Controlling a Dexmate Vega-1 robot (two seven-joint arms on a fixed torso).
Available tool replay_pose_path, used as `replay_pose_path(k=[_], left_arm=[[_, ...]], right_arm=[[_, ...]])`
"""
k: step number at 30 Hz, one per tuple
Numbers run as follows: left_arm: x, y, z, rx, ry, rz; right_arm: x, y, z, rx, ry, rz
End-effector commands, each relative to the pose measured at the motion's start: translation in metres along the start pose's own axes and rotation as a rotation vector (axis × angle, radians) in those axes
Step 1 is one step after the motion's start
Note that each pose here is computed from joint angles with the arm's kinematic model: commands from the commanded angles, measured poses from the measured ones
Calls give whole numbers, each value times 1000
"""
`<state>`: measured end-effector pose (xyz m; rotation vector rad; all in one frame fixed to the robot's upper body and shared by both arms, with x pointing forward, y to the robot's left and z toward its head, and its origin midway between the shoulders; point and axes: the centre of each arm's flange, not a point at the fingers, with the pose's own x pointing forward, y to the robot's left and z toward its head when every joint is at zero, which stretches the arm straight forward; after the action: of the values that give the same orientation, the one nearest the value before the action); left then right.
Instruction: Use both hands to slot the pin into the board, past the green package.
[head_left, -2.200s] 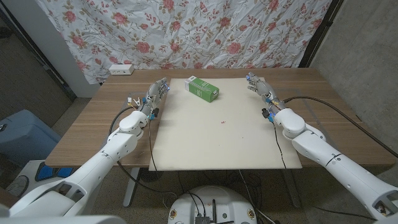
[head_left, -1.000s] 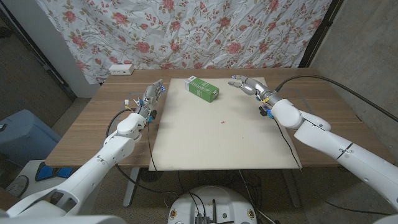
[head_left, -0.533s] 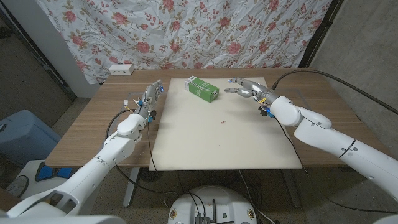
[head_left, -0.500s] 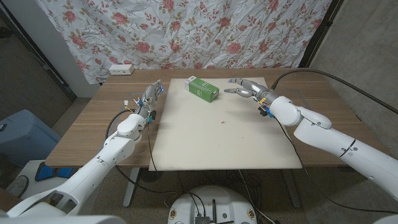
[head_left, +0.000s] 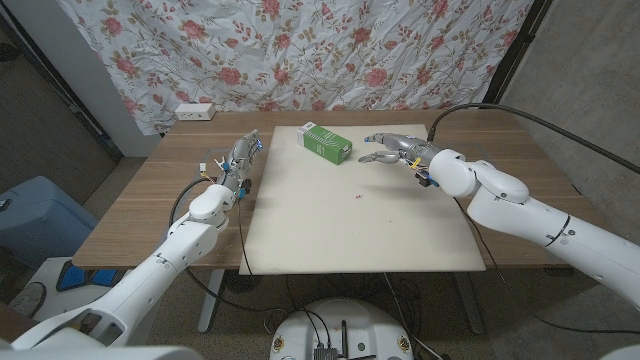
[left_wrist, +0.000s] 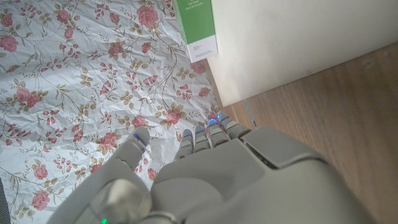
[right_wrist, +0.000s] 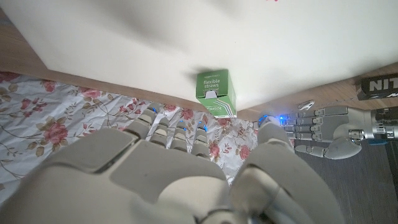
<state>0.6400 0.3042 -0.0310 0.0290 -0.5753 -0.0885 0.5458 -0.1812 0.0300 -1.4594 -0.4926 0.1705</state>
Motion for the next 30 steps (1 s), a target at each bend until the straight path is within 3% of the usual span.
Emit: replay_pose_path(k=[1,13,30], left_arm=[[-1,-1,0,5,4,8],[-5,-3,1,9,-1,19],[-8,1,3,17,5,36]], right_arm=[[-1,-4,14,-133,-2,72],[1,1,23,-221,-10,152],[5,12,36,-296,-6,198]])
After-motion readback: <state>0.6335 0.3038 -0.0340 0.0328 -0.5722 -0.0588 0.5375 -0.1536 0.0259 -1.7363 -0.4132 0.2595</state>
